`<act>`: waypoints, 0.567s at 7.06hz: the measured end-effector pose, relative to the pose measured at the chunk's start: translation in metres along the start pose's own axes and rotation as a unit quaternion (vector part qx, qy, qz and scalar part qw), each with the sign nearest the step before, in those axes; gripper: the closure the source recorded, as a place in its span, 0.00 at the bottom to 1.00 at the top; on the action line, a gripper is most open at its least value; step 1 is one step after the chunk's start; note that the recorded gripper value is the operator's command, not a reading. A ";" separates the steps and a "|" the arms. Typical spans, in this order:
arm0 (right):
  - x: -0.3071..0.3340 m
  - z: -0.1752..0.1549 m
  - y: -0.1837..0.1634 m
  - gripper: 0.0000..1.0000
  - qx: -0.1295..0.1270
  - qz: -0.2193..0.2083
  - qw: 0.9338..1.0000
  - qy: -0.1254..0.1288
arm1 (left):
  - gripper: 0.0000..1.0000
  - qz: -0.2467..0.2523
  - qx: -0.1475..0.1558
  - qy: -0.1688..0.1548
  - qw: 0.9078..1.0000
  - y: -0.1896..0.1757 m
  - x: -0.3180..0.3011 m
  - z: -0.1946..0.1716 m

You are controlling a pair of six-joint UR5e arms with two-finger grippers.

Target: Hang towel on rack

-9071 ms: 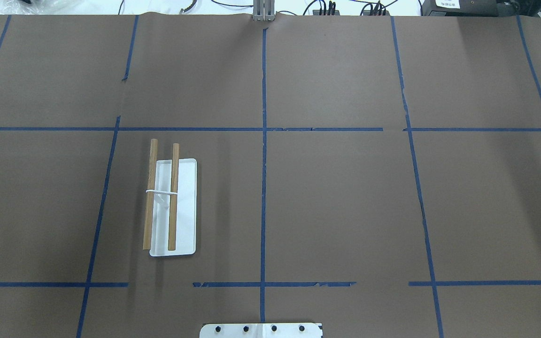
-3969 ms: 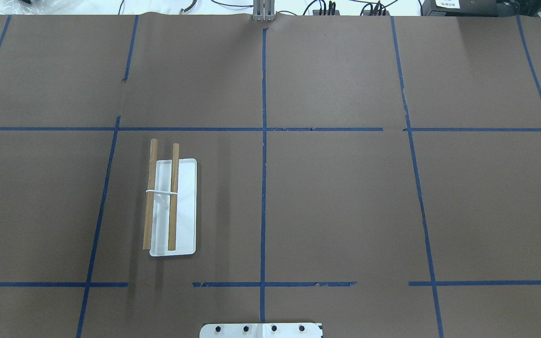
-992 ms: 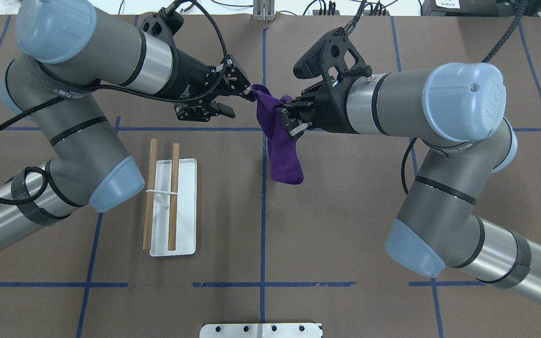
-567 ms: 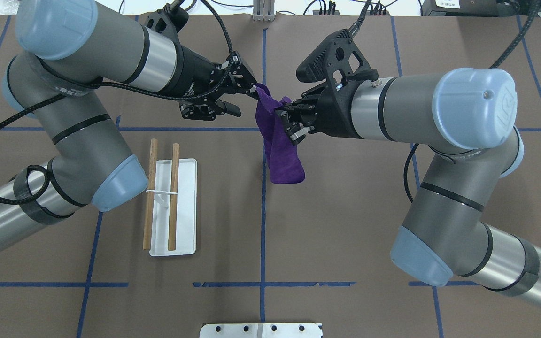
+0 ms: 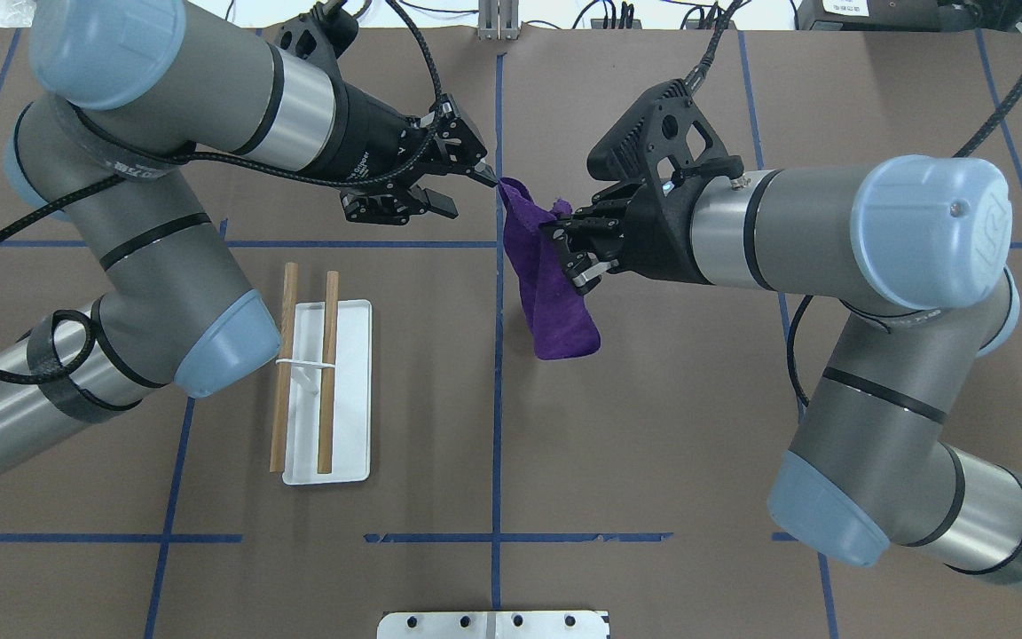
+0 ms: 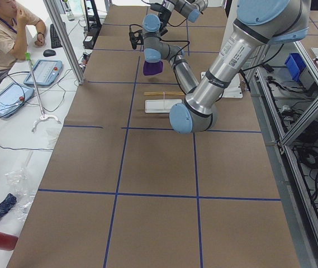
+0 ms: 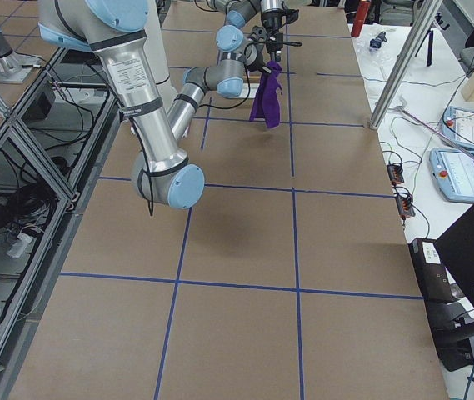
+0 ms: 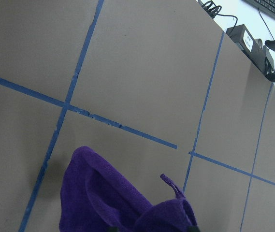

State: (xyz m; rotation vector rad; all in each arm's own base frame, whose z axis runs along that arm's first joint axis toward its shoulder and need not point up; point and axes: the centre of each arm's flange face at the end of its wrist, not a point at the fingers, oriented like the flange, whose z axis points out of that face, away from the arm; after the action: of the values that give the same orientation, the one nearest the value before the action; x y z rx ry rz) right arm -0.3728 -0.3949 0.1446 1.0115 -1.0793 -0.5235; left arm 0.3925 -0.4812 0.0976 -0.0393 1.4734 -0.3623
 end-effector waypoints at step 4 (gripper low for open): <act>-0.017 -0.005 0.005 1.00 0.008 -0.004 1.000 -0.003 | 0.43 -0.012 0.001 0.000 1.000 -0.002 0.005 0.002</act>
State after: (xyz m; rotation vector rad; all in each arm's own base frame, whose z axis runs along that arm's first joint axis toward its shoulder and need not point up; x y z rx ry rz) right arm -0.3761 -0.3772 0.1406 1.0292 -1.0880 -0.5250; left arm 0.3944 -0.4845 0.0935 -0.0551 1.4739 -0.3844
